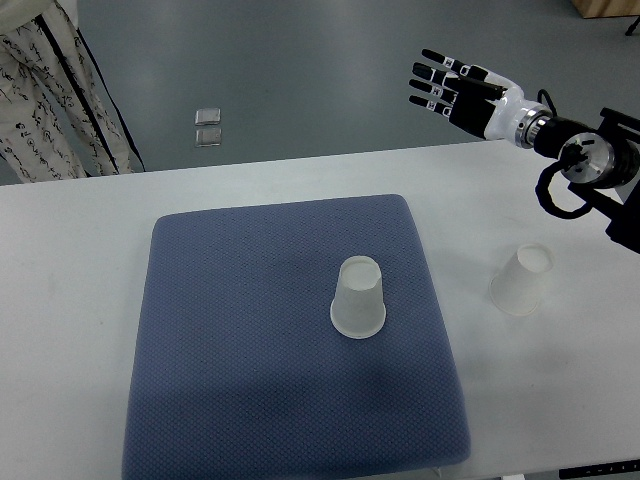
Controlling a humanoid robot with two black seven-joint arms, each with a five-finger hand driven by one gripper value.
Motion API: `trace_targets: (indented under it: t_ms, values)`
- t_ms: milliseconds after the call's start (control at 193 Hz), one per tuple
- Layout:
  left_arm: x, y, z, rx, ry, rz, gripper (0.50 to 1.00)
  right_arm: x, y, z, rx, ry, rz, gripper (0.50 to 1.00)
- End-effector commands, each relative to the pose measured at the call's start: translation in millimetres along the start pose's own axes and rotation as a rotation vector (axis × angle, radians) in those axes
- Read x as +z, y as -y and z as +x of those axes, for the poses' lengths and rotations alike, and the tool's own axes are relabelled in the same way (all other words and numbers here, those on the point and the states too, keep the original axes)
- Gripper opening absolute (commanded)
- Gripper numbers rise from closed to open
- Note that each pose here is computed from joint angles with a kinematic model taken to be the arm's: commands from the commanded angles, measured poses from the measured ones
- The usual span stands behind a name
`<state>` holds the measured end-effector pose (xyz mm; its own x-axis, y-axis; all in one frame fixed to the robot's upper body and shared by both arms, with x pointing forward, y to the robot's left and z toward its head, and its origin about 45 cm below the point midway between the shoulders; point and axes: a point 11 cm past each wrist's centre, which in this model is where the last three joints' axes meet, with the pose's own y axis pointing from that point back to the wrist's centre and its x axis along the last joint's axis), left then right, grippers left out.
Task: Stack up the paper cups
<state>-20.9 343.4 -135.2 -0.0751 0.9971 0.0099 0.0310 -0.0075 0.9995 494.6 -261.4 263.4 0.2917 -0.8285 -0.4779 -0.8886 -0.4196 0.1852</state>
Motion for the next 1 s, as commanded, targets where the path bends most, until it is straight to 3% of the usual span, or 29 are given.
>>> trace_targets:
  t_ms: [0,996]
  values:
    - [0,0,0,-0.001,0.0,0.0,1.0,1,0,0,0.002,-0.009,-0.003,0.924]
    - [3,0,-4,-0.012,0.002,-0.007,1.0,-20,-17,18,-0.014,-0.298,0.0,0.924]
